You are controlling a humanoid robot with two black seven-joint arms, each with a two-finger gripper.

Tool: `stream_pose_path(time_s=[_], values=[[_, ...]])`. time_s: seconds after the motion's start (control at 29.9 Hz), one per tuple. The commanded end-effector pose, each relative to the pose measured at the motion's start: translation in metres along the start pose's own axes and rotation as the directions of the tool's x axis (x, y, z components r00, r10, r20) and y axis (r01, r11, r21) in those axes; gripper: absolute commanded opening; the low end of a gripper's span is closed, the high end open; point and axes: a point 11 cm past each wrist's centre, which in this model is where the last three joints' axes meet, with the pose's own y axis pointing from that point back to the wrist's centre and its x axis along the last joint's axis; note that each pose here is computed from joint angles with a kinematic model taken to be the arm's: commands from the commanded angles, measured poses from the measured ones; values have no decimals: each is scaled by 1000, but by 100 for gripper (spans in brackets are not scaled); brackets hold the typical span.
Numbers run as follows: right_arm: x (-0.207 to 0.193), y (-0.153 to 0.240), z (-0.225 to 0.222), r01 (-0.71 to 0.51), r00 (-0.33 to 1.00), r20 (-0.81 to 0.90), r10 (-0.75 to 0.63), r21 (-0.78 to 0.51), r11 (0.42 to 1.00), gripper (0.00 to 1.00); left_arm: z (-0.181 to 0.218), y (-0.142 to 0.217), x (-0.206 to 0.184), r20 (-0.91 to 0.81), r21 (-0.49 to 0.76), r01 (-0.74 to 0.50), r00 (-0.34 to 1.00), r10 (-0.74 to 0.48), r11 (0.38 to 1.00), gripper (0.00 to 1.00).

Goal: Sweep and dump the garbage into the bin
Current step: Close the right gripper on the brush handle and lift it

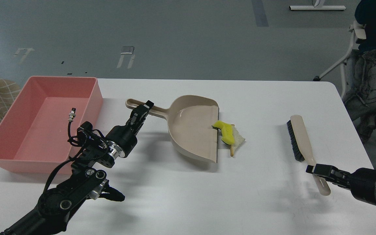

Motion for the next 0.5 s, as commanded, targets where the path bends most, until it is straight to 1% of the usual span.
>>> stream_pose_path(time_s=[0.0,0.03,0.1,0.13,0.17,0.2,0.27,0.3,0.33,0.47], values=[[0,0,-1,0,1000,-1,0,2,1000,42,0,0,0,-1,1,-1,1000,1,1000,0],[1,0,-1,-2,1000,-3,2,2,1000,36,0,0,0,-1,1,-1,1000,1,1000,0],[1,0,0,0,1000,-2,0,-7,1000,32,0,0,0,-1,0,-1,1000,1,1000,0],[0,-1,-1,1,1000,-2,-1,-7,1000,28,-1,0,1,0,2,-1,1000,1,1000,0],[0,-2,-1,2,1000,-2,-2,-4,1000,21,1,0,0,-1,-1,0,1000,0,1000,0],[0,-2,-1,2,1000,-2,-2,-4,1000,21,1,0,0,-1,-1,0,1000,0,1000,0],[0,-2,-1,4,1000,-2,-4,-6,1000,7,0,0,1,1,1,-1,1000,1,1000,0],[0,-1,-1,3,1000,-2,-3,-7,1000,2,0,0,1,1,1,-1,1000,1,1000,0],[0,-1,-1,4,1000,-2,-4,-7,1000,0,0,0,1,0,-1,-1,1000,1,1000,0],[0,-1,-4,7,1000,-4,-7,1,1000,0,0,0,1,2,-1,0,1000,0,1000,0]])
